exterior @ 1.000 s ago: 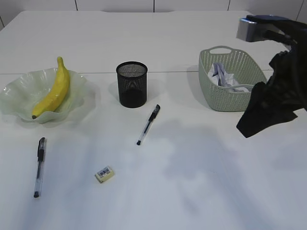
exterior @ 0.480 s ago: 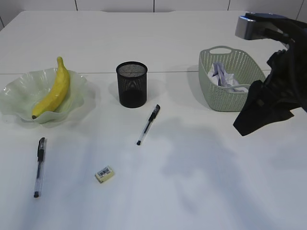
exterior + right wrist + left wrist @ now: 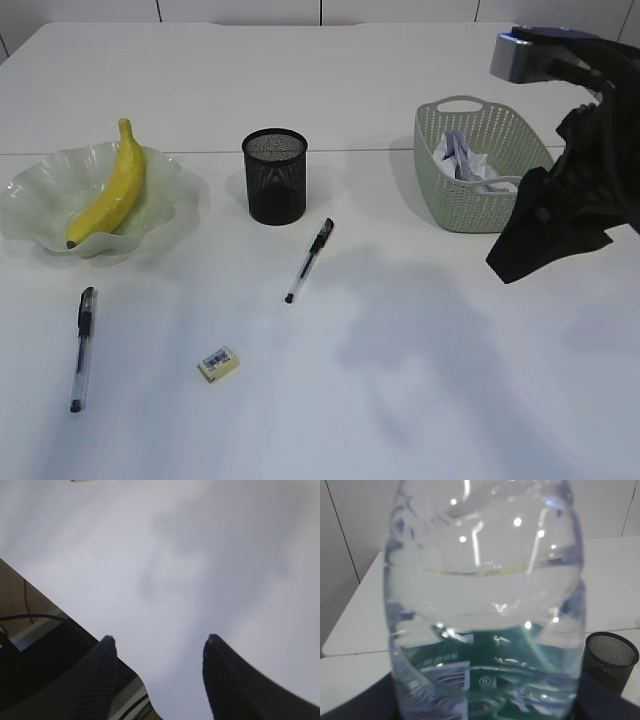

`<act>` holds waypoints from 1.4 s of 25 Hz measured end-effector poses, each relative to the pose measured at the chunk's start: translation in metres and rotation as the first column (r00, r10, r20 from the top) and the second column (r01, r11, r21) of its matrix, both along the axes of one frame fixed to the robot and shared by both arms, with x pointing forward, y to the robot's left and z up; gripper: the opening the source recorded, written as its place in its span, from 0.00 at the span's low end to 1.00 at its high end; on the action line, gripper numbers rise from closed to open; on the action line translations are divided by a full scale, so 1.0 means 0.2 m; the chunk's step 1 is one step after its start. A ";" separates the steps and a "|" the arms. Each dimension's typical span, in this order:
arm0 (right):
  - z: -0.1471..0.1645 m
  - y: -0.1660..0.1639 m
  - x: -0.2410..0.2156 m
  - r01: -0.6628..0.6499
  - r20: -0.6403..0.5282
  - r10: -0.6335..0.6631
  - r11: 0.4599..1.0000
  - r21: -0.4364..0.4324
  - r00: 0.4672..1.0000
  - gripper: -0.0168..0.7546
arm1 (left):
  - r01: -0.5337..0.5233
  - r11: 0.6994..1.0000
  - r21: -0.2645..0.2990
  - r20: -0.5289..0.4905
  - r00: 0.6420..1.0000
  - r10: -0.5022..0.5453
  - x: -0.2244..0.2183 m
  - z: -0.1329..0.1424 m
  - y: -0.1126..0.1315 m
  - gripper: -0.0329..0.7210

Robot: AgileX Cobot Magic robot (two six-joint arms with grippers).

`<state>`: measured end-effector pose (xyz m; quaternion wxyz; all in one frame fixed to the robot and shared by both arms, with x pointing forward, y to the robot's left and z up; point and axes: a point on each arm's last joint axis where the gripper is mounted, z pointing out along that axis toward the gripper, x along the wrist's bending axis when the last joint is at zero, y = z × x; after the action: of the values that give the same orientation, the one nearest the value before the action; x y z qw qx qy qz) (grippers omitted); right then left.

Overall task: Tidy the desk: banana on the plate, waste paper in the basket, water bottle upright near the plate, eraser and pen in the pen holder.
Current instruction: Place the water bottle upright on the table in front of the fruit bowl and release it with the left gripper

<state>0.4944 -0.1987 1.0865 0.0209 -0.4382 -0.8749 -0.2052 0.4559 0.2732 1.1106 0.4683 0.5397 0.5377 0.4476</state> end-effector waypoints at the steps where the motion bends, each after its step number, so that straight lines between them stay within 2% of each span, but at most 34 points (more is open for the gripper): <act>1: 0.00 0.00 0.00 0.000 0.000 0.000 1.000 0.000 1.000 0.55 | 0.000 1.000 0.002 0.000 1.000 0.000 0.00 0.00 0.00 0.59; 4: 0.00 0.00 0.00 0.000 0.000 0.000 1.000 0.000 1.000 0.55 | 0.002 1.000 0.008 0.001 1.000 -0.002 0.00 0.00 0.00 0.59; 9: 0.00 0.00 0.00 0.000 0.000 0.000 1.000 0.000 1.000 0.55 | 0.015 0.998 0.059 0.020 1.000 -0.016 0.00 0.01 0.00 0.59; 13: 0.00 0.00 0.00 0.000 0.000 0.000 1.000 0.000 1.000 0.55 | 0.047 0.998 0.040 0.041 0.998 -0.049 0.00 0.02 -0.02 0.59; 15: 0.00 0.00 0.00 0.000 0.000 0.000 1.000 0.000 1.000 0.55 | 0.077 0.995 0.059 0.042 0.996 -0.079 0.00 0.02 -0.03 0.59; 18: 0.00 0.00 0.00 0.000 0.000 0.000 1.000 0.000 1.000 0.55 | 0.105 0.993 0.053 0.016 0.994 -0.106 0.00 0.01 -0.02 0.59; 20: 0.00 0.00 0.00 0.000 0.000 0.000 1.000 0.000 1.000 0.55 | 0.100 0.995 0.032 -0.001 0.995 -0.100 0.00 0.00 -0.01 0.59; 25: 0.00 0.00 0.00 0.000 0.000 0.000 1.000 0.000 1.000 0.55 | 0.092 0.993 0.074 -0.044 0.995 -0.089 0.00 -0.02 0.03 0.59; 35: 0.00 0.00 0.00 0.002 0.000 -0.002 1.000 0.000 1.000 0.55 | 0.062 0.997 0.049 -0.071 0.996 -0.058 0.02 -0.03 0.06 0.59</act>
<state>0.4944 -0.1987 1.0865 0.0209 -0.4390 -0.8744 -0.2054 0.4598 0.2848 1.1037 0.4487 0.5825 0.5255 0.4279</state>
